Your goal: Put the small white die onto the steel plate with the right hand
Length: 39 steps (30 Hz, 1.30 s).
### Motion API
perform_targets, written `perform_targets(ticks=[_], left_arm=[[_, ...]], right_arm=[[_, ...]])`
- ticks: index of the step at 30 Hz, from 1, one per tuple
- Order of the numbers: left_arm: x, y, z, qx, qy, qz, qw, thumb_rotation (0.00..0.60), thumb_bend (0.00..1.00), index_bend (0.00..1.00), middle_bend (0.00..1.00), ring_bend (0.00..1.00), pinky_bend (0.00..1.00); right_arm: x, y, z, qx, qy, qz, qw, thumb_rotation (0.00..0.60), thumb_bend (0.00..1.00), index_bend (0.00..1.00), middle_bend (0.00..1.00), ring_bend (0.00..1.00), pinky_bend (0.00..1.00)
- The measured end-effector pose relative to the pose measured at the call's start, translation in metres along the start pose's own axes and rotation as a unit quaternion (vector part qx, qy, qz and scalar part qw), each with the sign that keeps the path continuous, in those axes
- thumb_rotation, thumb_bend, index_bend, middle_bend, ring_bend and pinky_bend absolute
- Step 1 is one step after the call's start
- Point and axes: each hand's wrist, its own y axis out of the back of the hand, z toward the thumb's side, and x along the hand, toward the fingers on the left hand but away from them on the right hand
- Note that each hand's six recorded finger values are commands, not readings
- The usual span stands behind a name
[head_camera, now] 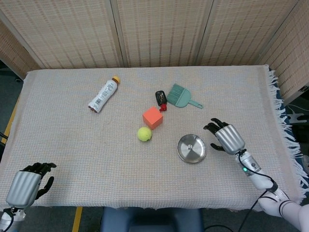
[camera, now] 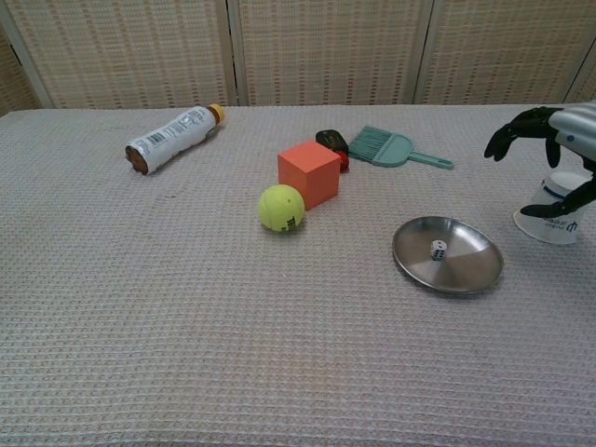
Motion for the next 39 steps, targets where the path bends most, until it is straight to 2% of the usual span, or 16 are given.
perform_targets(ticks=[8,15,18,22,27,31,34,39], left_arm=[[0.0,-0.001,0.0,0.001,0.001,-0.002,1.0,0.6,0.39,0.38,0.48,0.46,0.62],[0.001,-0.002,-0.001,0.002,0.002,-0.004,1.0,0.6,0.39,0.38,0.49,0.46,0.62],[0.001,-0.002,-0.001,0.002,0.002,-0.004,1.0,0.6,0.39,0.38,0.49,0.46,0.62],[0.001,-0.002,-0.001,0.001,0.002,-0.004,1.0,0.6,0.39,0.38,0.49,0.46,0.62],[0.001,-0.002,-0.001,0.002,0.002,-0.003,1.0,0.6,0.39,0.38,0.49,0.46,0.62],[0.001,-0.002,-0.001,0.002,0.003,-0.003,1.0,0.6,0.39,0.38,0.49,0.46,0.62],[0.001,-0.002,-0.001,0.002,0.002,-0.003,1.0,0.6,0.39,0.38,0.49,0.46,0.62],[0.001,-0.002,0.0,0.004,0.002,-0.003,1.0,0.6,0.39,0.38,0.49,0.46,0.62]], right_arm=[[0.005,-0.014,-0.035,0.013,-0.065,0.051,0.9965,0.6,0.05,0.21,0.21,0.06,0.38],[0.008,-0.024,-0.05,0.013,-0.081,0.069,0.9943,0.6,0.05,0.21,0.21,0.05,0.38],[0.009,-0.03,-0.052,0.015,-0.082,0.076,0.9936,0.6,0.08,0.24,0.21,0.06,0.4],[0.011,-0.037,-0.052,0.021,-0.08,0.082,0.9933,0.6,0.24,0.34,0.25,0.15,0.49],[0.013,-0.043,-0.055,0.028,-0.078,0.084,0.993,0.6,0.34,0.44,0.36,0.27,0.64],[0.013,-0.045,-0.055,0.029,-0.078,0.075,0.9937,0.6,0.39,0.57,0.48,0.41,0.76],[0.012,-0.042,-0.054,0.029,-0.075,0.058,0.9951,0.6,0.4,0.66,0.54,0.49,0.81],[0.01,-0.032,-0.045,0.026,-0.06,0.021,0.9976,0.6,0.4,0.71,0.58,0.53,0.83]])
